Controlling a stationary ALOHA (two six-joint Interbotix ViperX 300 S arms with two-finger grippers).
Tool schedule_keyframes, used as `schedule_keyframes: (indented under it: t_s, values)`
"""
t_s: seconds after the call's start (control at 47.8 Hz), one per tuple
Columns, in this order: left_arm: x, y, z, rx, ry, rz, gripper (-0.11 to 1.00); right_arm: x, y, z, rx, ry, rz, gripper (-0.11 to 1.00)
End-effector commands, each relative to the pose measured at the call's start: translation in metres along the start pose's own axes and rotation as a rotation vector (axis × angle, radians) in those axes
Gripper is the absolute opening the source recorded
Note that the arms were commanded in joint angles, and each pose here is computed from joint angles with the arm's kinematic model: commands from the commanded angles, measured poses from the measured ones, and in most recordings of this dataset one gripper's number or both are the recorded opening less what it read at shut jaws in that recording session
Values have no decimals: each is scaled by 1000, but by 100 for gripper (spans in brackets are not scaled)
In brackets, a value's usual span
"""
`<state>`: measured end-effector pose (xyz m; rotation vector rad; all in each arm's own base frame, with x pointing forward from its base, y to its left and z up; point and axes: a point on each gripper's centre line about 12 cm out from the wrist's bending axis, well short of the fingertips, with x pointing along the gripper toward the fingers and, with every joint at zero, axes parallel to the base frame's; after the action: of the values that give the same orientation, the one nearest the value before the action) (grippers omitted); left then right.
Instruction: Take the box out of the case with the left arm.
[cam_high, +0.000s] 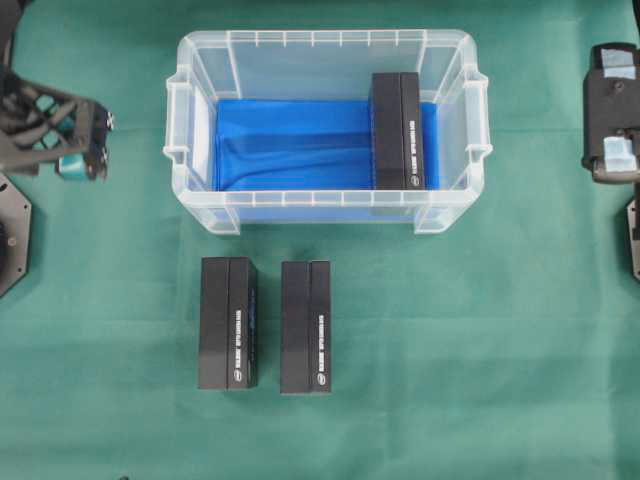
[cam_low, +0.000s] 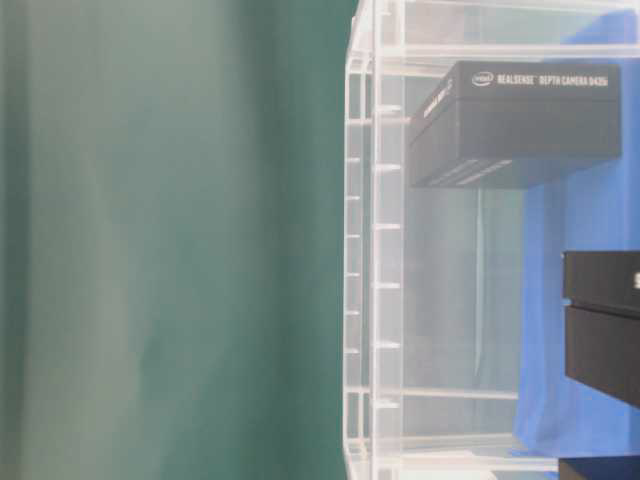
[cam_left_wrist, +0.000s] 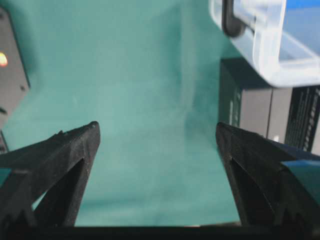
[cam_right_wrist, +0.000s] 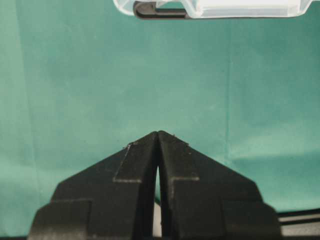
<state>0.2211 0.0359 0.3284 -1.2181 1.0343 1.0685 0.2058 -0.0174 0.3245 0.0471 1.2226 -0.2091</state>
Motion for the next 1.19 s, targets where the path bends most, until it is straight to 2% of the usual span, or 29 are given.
schedule_keyframes:
  t_s: [0.0, 0.23, 1.172]
  values:
    - [-8, 0, 13, -15, -17, -20, 94, -3, 0, 3, 3, -13, 4, 3]
    - [-8, 6, 31, -24, -27, 2, 94, -3, 0, 3, 3, -15, 4, 3]
    - [-8, 0, 33, -23, -24, 3, 94, -3, -1, 2, 3, -14, 0, 3]
